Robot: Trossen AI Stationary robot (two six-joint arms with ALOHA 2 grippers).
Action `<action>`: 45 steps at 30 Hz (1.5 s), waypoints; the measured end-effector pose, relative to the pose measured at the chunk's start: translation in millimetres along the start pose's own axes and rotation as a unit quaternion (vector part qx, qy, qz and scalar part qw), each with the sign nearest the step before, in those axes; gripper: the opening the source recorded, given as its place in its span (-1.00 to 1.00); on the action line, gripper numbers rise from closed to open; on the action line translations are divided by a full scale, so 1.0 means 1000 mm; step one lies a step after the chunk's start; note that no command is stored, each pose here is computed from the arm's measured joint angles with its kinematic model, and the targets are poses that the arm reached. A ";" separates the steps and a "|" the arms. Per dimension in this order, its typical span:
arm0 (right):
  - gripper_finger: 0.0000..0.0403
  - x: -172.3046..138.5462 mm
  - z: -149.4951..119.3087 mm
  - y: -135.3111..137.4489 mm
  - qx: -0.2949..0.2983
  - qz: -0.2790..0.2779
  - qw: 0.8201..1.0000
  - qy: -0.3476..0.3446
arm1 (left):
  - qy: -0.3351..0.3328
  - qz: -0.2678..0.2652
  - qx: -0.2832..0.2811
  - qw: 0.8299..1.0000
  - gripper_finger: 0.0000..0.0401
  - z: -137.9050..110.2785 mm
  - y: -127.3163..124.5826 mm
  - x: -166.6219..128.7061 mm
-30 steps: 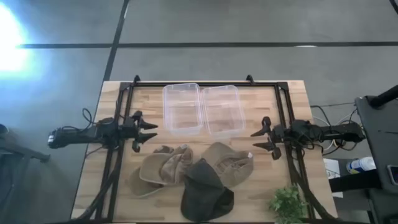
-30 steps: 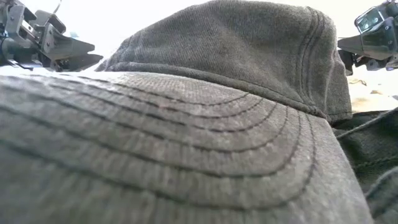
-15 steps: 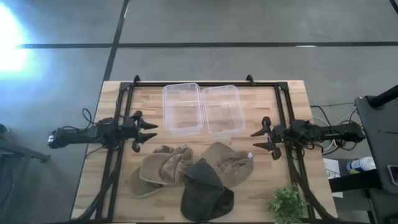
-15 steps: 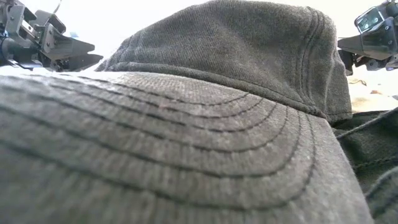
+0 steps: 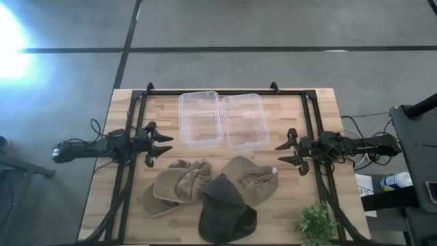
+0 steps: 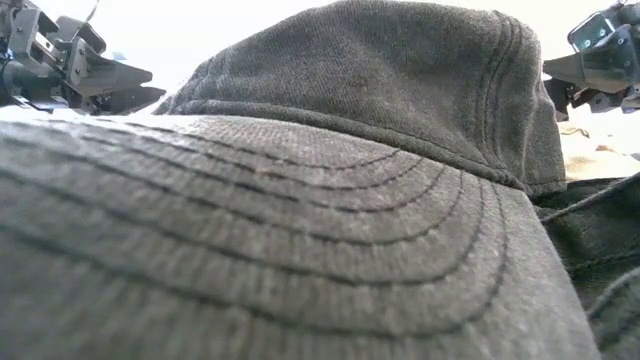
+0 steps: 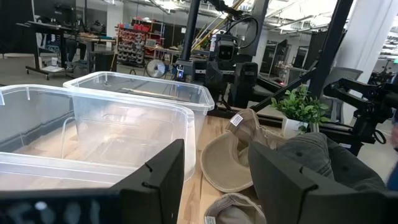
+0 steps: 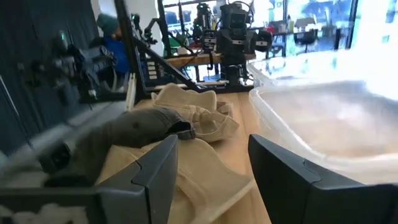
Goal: Pick & Place hat
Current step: Put the top left brown cap into the left transparent bin
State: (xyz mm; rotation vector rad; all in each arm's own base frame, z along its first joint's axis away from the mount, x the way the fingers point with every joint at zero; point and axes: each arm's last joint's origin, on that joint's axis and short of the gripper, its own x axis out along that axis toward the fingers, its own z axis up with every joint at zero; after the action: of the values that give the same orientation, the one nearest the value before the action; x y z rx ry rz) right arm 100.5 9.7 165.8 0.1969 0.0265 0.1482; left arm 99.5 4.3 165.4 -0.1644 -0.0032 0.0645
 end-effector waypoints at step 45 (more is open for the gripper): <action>-0.05 0.103 0.114 0.044 0.460 -0.163 0.861 0.146 | -0.155 -0.053 -0.636 0.754 -0.14 0.037 -0.001 -0.006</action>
State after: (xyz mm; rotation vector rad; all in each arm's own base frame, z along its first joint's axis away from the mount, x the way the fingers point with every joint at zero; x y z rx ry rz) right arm 200.3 45.4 284.6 1.1242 0.4389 -0.1923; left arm 92.8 8.6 202.2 -1.5386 -0.4027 -0.0378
